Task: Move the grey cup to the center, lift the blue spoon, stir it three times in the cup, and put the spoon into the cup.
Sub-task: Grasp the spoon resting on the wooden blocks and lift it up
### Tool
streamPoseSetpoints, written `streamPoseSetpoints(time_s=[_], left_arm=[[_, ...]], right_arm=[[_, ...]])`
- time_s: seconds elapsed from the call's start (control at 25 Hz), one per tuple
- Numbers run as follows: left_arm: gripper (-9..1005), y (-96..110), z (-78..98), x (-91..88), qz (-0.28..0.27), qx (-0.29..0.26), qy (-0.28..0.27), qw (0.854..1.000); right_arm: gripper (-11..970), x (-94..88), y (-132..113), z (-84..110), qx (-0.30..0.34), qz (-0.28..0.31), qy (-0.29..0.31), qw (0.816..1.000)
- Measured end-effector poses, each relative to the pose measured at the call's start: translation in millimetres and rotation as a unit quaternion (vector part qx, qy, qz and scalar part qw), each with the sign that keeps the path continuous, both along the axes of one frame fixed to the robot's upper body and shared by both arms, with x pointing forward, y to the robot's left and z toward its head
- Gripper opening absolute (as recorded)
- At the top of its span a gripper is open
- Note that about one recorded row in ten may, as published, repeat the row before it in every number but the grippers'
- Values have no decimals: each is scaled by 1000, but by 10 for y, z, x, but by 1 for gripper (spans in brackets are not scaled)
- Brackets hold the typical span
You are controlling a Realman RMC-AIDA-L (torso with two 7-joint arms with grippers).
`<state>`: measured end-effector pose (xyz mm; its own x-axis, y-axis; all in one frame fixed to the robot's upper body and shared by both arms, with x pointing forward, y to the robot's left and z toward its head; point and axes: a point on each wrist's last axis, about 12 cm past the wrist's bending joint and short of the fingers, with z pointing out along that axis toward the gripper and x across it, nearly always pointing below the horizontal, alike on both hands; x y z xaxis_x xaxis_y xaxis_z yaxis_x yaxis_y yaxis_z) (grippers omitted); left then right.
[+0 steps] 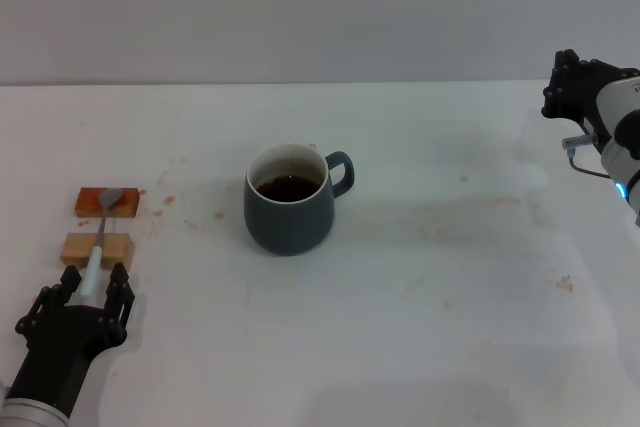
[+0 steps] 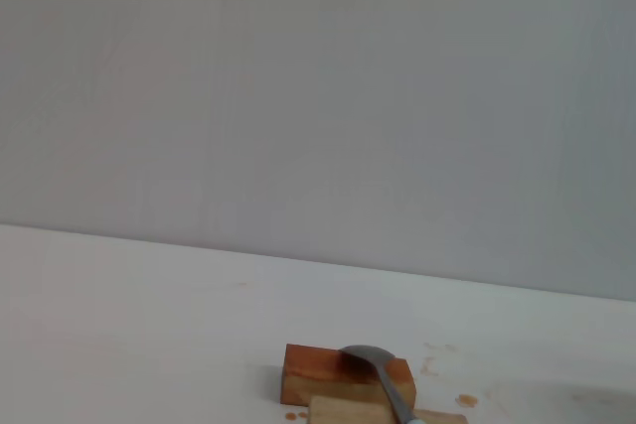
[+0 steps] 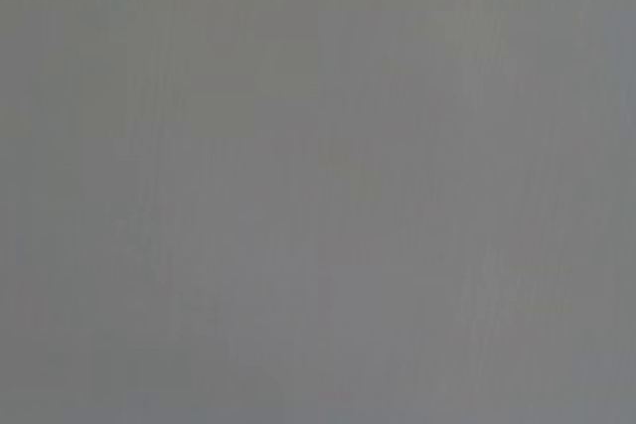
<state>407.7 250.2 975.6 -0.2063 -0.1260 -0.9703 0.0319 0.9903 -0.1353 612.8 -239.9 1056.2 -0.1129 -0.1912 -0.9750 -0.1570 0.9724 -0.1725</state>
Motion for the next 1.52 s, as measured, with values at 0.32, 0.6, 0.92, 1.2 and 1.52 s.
streamPoseSetpoints(time_s=[0.32, 0.6, 0.92, 1.2, 1.52], left_arm=[[531, -2, -2, -4, -1, 2, 0, 1000], [410, -4, -4, -10, -1, 3, 1, 1000], [377, -8, -2, -3, -2, 3, 0, 1000], [376, -9, 0, 4, -3, 3, 0, 1000], [360, 8, -6, 4, 3, 2, 2, 1000]], right_arm=[[28, 7, -1, 8, -1, 0, -1, 1000], [28, 7, 1, 10, 0, 1, -2, 1000], [28, 8, 10, 3, 0, 2, 2, 1000], [28, 19, 25, 15, 0, 3, 1, 1000], [28, 21, 28, 17, 0, 4, 1, 1000]])
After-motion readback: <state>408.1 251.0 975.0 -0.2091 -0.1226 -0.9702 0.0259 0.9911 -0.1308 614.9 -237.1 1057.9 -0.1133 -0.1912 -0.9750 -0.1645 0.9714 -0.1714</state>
